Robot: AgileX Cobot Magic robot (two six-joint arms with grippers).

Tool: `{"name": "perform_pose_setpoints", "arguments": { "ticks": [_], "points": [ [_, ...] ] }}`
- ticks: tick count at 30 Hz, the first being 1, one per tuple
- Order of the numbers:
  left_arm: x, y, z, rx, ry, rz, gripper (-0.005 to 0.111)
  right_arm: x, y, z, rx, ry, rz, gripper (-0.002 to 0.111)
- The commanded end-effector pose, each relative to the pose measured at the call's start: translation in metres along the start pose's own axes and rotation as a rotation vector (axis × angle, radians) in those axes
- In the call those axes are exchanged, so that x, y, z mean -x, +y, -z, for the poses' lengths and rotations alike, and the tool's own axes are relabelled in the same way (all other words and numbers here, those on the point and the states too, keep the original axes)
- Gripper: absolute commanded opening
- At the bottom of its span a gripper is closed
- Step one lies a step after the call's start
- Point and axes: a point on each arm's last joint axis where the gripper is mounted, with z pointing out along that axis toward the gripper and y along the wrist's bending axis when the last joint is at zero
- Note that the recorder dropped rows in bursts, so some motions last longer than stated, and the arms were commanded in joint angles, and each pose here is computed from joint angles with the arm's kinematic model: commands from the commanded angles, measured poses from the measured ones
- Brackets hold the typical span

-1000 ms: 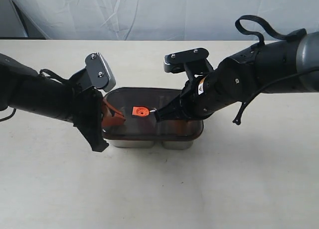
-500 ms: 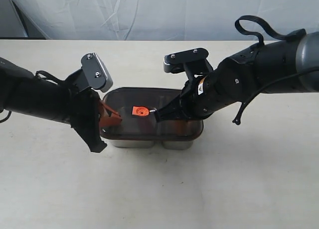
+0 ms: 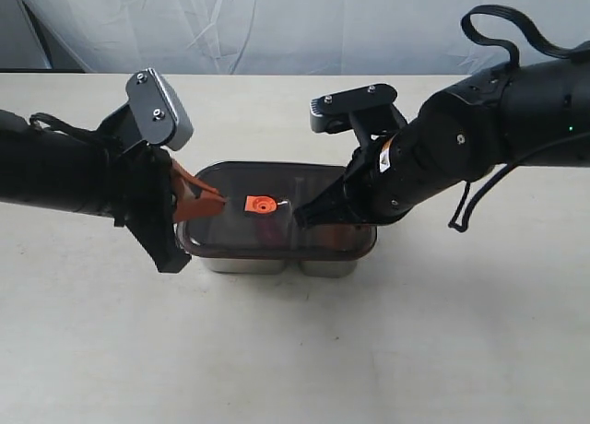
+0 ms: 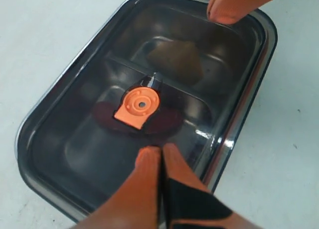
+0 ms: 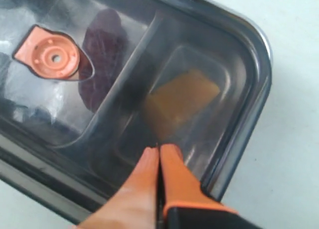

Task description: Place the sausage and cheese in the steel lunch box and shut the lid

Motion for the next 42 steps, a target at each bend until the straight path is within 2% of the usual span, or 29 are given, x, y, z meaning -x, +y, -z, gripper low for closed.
{"name": "perform_pose_setpoints", "arguments": {
  "ticks": [1,6,16,42],
  "points": [
    [-0.003,-0.003,-0.004,-0.026,0.013,0.008,0.0,-0.006,0.003,0.002,0.001,0.047,0.013,0.0],
    [-0.011,-0.003,-0.014,-0.056,0.052,0.011,0.0,-0.009,0.018,0.002,0.022,0.055,0.054,0.0],
    [-0.029,-0.001,-0.029,-0.084,0.151,0.035,0.0,-0.017,0.018,-0.018,0.012,0.131,0.053,0.0],
    [-0.028,-0.001,-0.031,-0.084,0.134,0.078,0.0,-0.014,0.015,-0.024,-0.002,0.095,0.083,0.0]
  ]
}}
